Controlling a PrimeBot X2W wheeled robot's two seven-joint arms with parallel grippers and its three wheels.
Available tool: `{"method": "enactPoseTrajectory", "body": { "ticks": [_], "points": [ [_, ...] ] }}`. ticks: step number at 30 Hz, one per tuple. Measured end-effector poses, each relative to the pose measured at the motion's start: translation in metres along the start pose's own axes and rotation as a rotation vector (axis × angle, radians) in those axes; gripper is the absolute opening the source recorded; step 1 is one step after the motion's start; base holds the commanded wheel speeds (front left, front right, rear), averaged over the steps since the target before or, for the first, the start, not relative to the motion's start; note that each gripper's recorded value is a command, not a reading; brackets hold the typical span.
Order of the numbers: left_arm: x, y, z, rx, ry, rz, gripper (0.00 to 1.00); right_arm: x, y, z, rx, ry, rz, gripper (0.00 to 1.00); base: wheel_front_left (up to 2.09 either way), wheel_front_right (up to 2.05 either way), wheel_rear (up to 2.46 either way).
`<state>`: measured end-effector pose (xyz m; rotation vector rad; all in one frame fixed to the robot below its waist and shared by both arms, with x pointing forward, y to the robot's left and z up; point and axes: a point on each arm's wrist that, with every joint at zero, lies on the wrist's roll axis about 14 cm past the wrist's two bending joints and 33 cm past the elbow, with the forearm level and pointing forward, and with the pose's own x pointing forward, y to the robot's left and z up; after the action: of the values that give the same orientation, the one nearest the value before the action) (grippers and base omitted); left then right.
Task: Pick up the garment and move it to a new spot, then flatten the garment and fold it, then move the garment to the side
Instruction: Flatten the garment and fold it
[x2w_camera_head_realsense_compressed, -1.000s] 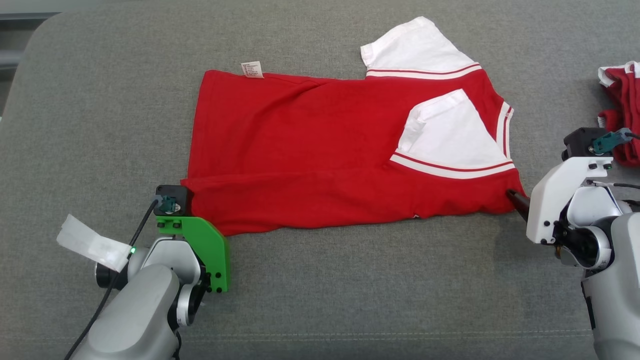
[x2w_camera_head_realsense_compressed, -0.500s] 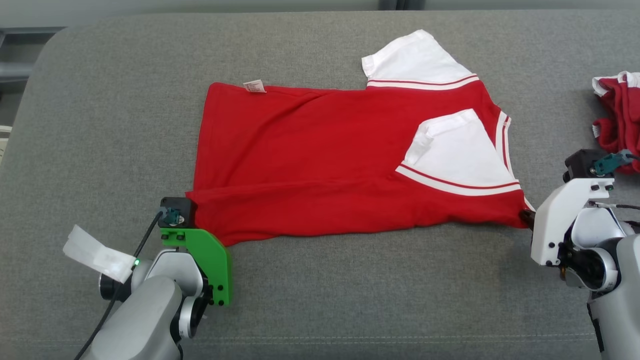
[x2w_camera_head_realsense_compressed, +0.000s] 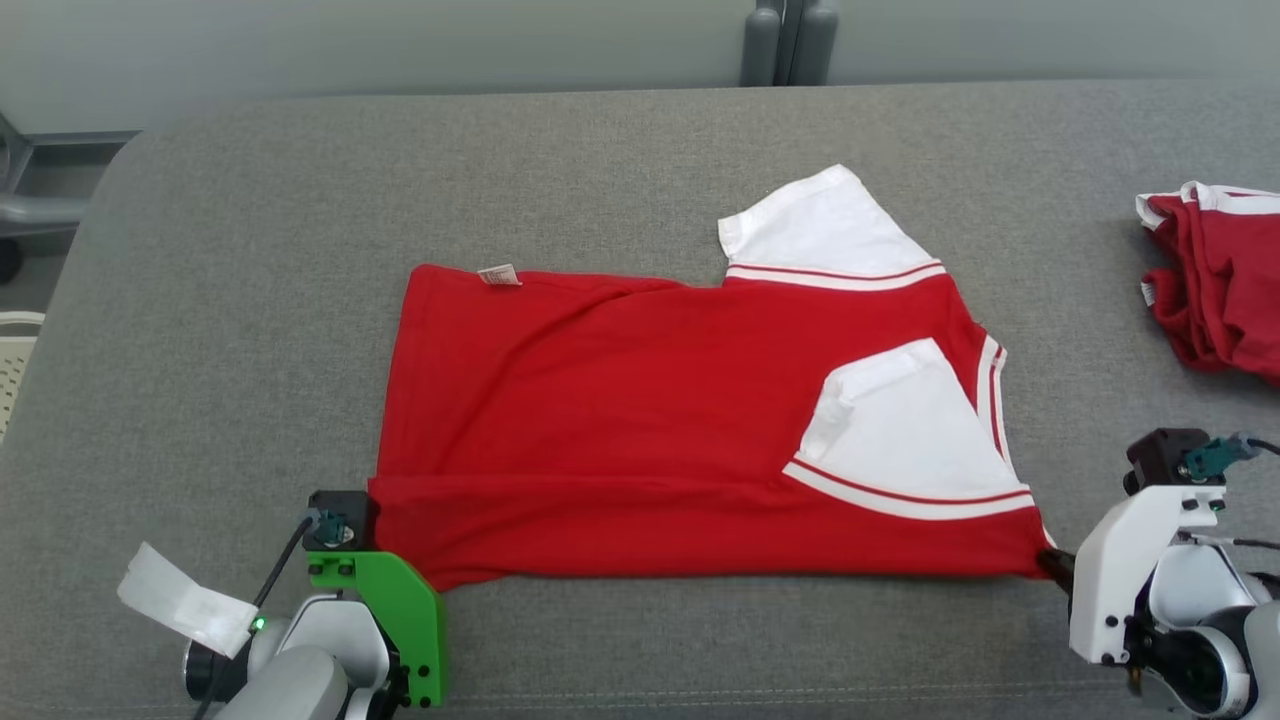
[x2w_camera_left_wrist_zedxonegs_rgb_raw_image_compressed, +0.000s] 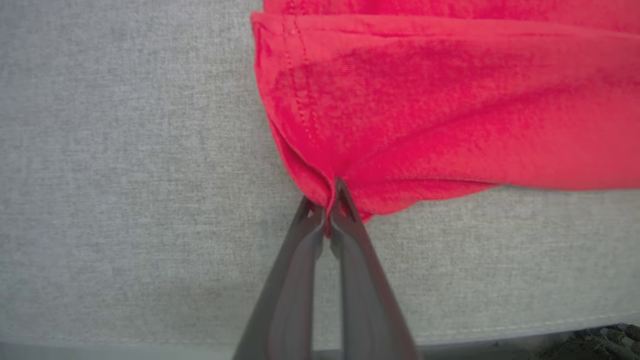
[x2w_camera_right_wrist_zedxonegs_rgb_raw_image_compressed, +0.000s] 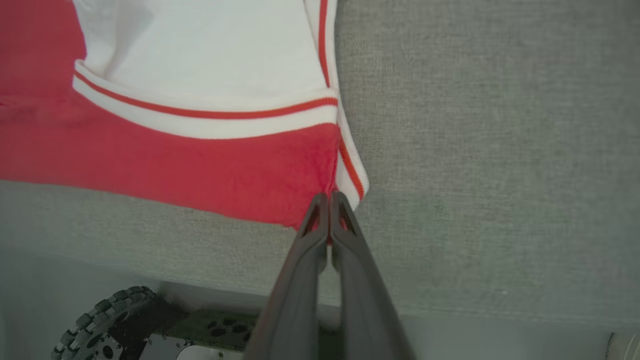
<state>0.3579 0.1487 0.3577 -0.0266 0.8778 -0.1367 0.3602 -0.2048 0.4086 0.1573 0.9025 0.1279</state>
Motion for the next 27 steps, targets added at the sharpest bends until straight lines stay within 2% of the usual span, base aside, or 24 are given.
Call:
{"method": "enactPoseTrajectory", "body": {
  "ticks": [12,13,14,15,16,20,27],
  "points": [
    [-0.017,-0.010,-0.017,0.029,0.042,-0.048,0.00,-0.022,0.001,-0.027,0.035,0.009,0.003,0.00,0.00,0.00,0.00],
    [-0.018,-0.010,-0.018,0.029,0.045,-0.054,0.00,-0.023,0.000,-0.027,0.035,0.001,-0.002,0.49,0.00,0.00,0.00],
    [-0.019,-0.012,-0.019,0.028,0.047,-0.060,0.07,-0.023,0.000,-0.027,0.035,-0.001,-0.003,1.00,0.00,0.00,0.00],
    [-0.020,-0.014,-0.019,0.033,0.046,-0.069,0.78,-0.023,0.001,-0.028,0.038,0.002,-0.002,1.00,0.00,0.00,0.00],
    [-0.021,-0.014,-0.019,0.033,0.041,-0.071,1.00,-0.022,0.001,-0.031,0.039,0.008,-0.001,1.00,0.00,0.00,0.00],
    [-0.025,-0.014,-0.017,0.031,0.016,-0.073,1.00,-0.023,0.005,-0.028,0.039,-0.018,0.008,1.00,0.00,0.00,0.00],
    [-0.036,0.003,-0.003,-0.026,-0.107,-0.012,1.00,-0.033,0.013,0.001,0.025,-0.187,0.020,1.00,0.00,0.00,0.00]
  ]
}}
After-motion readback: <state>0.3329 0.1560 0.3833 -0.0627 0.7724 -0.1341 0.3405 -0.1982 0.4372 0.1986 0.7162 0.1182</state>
